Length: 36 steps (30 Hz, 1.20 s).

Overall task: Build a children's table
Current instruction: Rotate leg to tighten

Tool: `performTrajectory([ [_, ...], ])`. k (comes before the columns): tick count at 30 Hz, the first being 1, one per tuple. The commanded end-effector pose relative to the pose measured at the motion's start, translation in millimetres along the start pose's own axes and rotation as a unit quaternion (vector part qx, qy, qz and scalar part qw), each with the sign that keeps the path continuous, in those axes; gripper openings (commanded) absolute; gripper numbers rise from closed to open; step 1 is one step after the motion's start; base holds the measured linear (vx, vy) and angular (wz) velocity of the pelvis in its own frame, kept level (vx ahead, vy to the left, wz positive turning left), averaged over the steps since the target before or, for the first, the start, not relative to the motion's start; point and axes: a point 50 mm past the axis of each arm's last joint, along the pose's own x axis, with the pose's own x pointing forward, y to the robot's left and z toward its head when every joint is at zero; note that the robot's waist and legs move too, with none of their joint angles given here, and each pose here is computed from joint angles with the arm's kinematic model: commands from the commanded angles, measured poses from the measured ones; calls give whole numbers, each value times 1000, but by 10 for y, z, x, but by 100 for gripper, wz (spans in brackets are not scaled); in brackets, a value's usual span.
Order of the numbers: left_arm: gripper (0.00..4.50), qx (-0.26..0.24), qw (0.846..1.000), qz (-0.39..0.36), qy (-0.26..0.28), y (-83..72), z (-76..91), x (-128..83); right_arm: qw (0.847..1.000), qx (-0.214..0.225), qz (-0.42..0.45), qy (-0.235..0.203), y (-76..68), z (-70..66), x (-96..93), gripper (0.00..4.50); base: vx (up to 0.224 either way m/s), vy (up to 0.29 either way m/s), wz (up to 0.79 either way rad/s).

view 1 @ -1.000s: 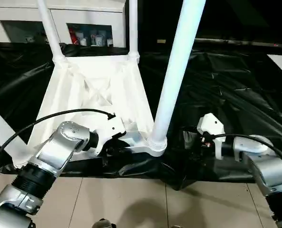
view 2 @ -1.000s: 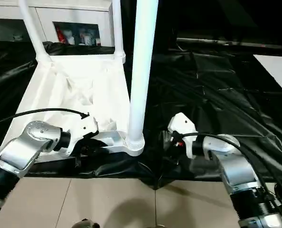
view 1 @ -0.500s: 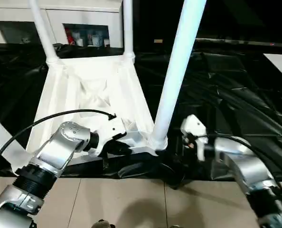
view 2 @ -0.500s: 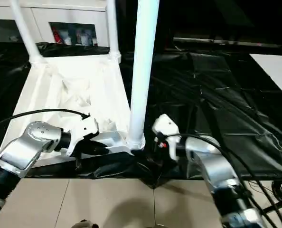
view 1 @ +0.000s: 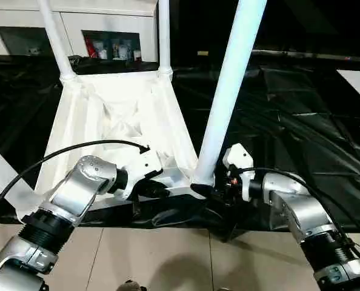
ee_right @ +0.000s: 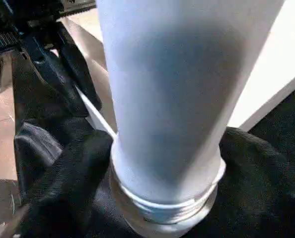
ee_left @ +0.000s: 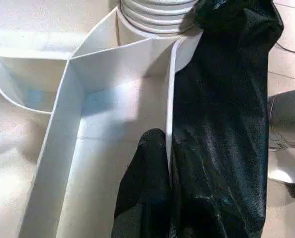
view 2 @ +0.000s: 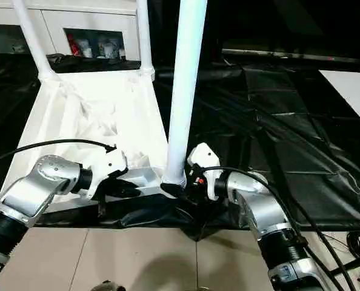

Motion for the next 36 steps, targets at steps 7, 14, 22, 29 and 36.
performTrajectory([
  [7, 0, -14, 1000, 7, 10, 16, -63, 4, 1000, -2, -13, -10, -49, 13, 5, 296, 0, 0, 0],
  [14, 0, -21, 1000, 13, 4, 29, -75, -12, 999, 15, -17, -28, -42, 10, 39, 275, 0, 0, 0],
  [22, 0, -97, 987, 123, -34, 257, 16, 269, 978, 97, -182, -36, -53, -196, 306, 274, 0, 0, 0],
  [29, 0, -141, 964, 215, -65, 444, 259, 514, 933, 139, -333, -18, -61, -147, 642, 274, 0, 0, 0],
  [36, 0, -111, 959, 254, -57, 505, 427, 642, 918, 156, -363, -27, 14, 44, 952, 274, 0, 0, 0],
])
